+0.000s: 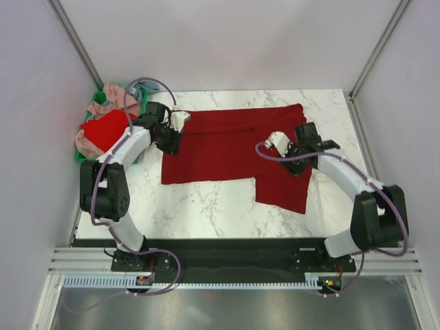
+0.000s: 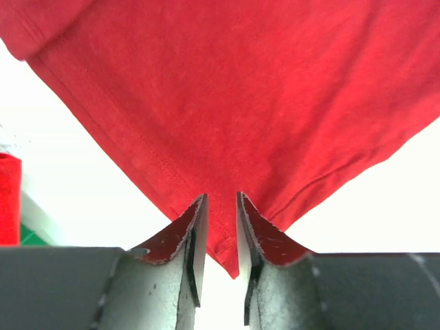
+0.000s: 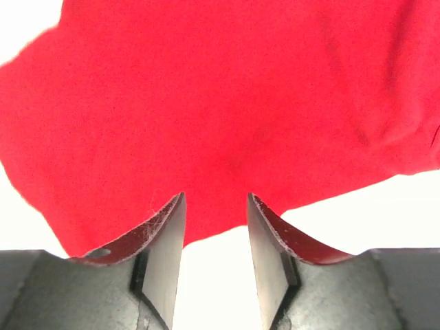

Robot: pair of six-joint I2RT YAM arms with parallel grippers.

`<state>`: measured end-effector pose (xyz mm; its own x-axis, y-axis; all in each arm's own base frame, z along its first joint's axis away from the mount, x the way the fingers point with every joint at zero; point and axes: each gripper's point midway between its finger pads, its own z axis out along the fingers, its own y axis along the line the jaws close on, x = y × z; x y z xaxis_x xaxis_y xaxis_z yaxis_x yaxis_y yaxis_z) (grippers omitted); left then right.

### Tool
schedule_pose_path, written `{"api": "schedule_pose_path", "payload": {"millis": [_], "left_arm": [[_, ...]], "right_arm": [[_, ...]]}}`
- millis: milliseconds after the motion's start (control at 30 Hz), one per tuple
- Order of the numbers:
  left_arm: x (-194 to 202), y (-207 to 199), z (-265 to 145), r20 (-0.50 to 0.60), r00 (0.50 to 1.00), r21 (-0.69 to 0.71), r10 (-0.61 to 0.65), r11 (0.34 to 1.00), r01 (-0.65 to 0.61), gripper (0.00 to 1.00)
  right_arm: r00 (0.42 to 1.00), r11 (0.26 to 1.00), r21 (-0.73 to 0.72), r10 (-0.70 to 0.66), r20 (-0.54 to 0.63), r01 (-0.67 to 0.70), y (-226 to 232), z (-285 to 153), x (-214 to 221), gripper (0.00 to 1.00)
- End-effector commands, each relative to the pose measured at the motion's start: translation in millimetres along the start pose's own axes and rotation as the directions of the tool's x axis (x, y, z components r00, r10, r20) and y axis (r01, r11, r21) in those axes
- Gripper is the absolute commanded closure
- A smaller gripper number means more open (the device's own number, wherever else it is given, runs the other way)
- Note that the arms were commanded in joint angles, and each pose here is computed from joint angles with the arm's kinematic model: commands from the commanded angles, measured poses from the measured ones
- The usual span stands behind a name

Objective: Fold and stack the t-shirts

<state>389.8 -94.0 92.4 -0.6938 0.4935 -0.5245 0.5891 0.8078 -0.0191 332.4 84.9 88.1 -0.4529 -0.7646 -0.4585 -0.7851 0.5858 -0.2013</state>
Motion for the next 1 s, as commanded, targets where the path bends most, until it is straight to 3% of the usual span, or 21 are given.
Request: {"api": "schedule_pose_path", "payload": {"millis": [0, 67, 167, 367, 533, 633, 967], "left_arm": [[0, -11, -4, 0.009, 0.998, 0.068, 0.063, 0.996, -0.064, 0.69], [8, -15, -3, -0.020, 0.999, 0.087, 0.050, 0.995, -0.048, 0.69], [15, -19, 1, -0.036, 0.999, 0.106, 0.033, 0.994, -0.029, 0.68], [29, -33, 10, -0.073, 0.997, 0.164, -0.008, 0.986, 0.020, 0.66], [43, -32, 12, -0.107, 0.994, 0.155, 0.003, 0.988, 0.013, 0.61], [45, -32, 11, -0.113, 0.994, 0.145, 0.004, 0.989, 0.012, 0.61], [57, -28, 9, -0.142, 0.990, 0.112, 0.019, 0.994, -0.003, 0.60]], "right_arm": [[0.957, 0.956, -0.034, -0.290, 0.004, 0.290, 25, -13, 33, 0.50], [0.912, 0.911, -0.067, -0.409, -0.013, 0.407, 45, -16, 62, 0.49], [0.880, 0.877, -0.080, -0.475, -0.010, 0.473, 63, -15, 86, 0.49], [0.892, 0.889, -0.085, -0.451, 0.019, 0.451, 67, -10, 81, 0.49], [0.855, 0.847, -0.123, -0.519, 0.022, 0.517, 74, -7, 89, 0.46], [0.832, 0.804, -0.234, -0.552, 0.052, 0.547, 90, -12, 93, 0.45], [0.812, 0.750, -0.349, -0.580, 0.062, 0.562, 110, -21, 109, 0.45]]}}
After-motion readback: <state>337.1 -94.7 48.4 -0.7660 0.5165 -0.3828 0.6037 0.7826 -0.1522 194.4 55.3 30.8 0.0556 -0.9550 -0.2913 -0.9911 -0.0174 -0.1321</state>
